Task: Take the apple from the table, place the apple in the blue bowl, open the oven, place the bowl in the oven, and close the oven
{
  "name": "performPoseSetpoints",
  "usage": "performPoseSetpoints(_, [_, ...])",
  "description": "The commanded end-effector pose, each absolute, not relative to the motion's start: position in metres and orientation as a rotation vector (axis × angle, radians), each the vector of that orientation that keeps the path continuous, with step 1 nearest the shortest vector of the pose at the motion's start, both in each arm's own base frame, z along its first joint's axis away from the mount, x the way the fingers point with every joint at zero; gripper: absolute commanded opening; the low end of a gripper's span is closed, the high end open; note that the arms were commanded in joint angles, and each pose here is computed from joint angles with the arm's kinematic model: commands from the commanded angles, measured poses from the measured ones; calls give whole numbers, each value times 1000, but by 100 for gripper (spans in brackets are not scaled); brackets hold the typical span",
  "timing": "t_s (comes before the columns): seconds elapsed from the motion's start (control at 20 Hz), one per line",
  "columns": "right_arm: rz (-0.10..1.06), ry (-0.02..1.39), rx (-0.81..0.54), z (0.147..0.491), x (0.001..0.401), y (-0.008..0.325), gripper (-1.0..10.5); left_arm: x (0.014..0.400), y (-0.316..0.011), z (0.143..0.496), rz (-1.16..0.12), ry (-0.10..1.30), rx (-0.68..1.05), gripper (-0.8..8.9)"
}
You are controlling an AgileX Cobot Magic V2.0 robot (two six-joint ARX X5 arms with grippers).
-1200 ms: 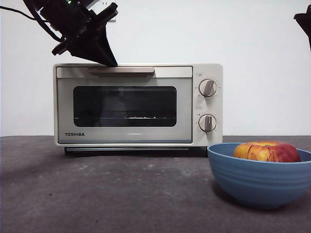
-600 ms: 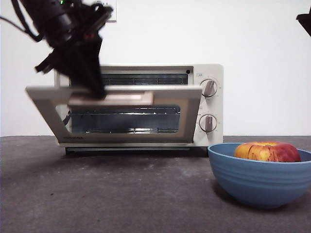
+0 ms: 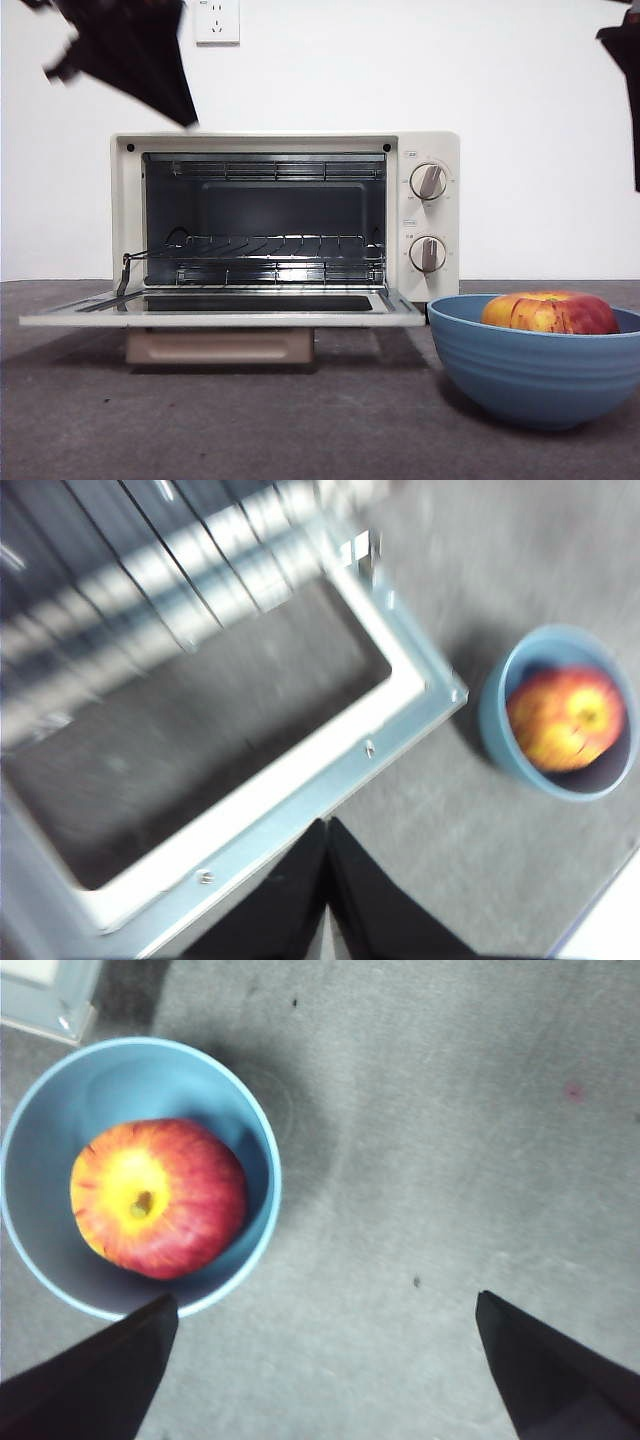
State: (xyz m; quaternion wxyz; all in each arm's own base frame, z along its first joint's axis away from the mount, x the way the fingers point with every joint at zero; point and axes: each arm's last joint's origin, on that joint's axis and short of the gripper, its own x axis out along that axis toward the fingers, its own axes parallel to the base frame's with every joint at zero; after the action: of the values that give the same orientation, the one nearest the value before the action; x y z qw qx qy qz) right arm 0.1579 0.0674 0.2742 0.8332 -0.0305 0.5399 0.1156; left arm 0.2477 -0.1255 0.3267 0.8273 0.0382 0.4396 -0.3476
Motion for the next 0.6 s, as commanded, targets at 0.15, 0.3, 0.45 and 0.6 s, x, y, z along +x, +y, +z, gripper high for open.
performPoseSetpoints(0.15, [273, 1200, -29, 253, 179, 72, 473, 215, -98, 369, -704, 771, 51, 7])
performPoseSetpoints(0.3, [282, 1217, -5, 235, 197, 74, 462, 184, -73, 387, -658, 693, 32, 7])
performPoseSetpoints(0.45, [287, 1234, 9, 222, 212, 74, 453, 152, -53, 385, -607, 636, 7, 7])
performPoseSetpoints(0.6, [290, 1227, 0, 216, 219, 74, 419, 123, -42, 366, -571, 633, -39, 7])
